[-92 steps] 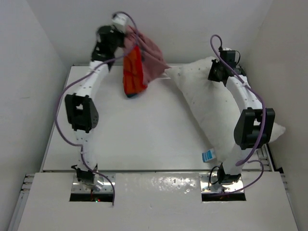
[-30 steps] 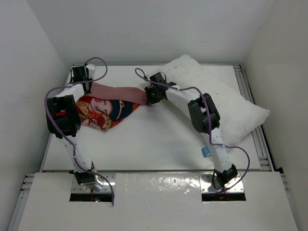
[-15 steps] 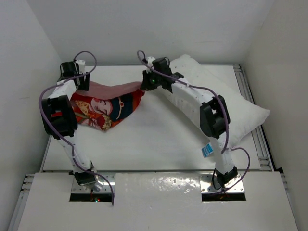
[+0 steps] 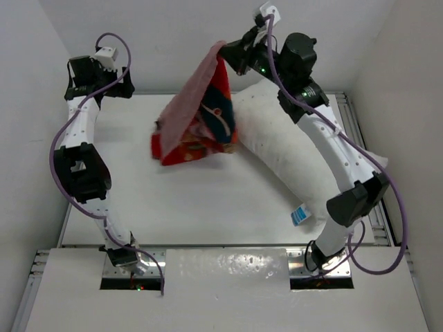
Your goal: Put the pillow into the pillowcase
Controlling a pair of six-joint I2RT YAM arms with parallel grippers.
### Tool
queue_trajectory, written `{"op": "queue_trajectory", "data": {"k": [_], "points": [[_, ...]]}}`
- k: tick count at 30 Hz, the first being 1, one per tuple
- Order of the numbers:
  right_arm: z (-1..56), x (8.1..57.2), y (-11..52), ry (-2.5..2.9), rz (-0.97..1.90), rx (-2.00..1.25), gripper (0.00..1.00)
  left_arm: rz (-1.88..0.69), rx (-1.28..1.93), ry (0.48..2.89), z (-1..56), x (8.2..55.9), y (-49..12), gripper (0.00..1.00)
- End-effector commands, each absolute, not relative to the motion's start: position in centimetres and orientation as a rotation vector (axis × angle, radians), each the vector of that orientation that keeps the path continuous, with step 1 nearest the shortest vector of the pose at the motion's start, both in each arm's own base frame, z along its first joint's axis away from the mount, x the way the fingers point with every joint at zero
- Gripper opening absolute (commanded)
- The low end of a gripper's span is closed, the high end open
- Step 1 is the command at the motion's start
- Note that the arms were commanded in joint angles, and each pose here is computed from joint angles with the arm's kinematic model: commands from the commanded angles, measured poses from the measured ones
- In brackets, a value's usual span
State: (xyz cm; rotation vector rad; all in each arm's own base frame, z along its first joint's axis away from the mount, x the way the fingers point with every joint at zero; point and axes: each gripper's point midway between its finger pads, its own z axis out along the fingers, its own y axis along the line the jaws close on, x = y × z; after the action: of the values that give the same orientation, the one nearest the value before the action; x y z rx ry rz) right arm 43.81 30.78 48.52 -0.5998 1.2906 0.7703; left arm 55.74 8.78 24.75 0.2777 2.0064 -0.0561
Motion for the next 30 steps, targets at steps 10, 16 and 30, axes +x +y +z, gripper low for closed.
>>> {"op": "queue_trajectory", "data": {"k": [10,16,30], "points": [[40.1,39.9,40.8,1.321,1.006,-1.000,0.99,-0.206,0.611,2.009,23.7,52.9,0.3,0.96],[38.9,46.2,33.4,1.574,0.898,-0.591,0.98,-0.279,0.968,2.044,20.0,49.3,-5.9,0.99],[24.0,51.3,19.2,2.089,0.592,-0.028,0.71,-0.325,1.722,2.202,3.9,35.1,-8.8,1.00]]}}
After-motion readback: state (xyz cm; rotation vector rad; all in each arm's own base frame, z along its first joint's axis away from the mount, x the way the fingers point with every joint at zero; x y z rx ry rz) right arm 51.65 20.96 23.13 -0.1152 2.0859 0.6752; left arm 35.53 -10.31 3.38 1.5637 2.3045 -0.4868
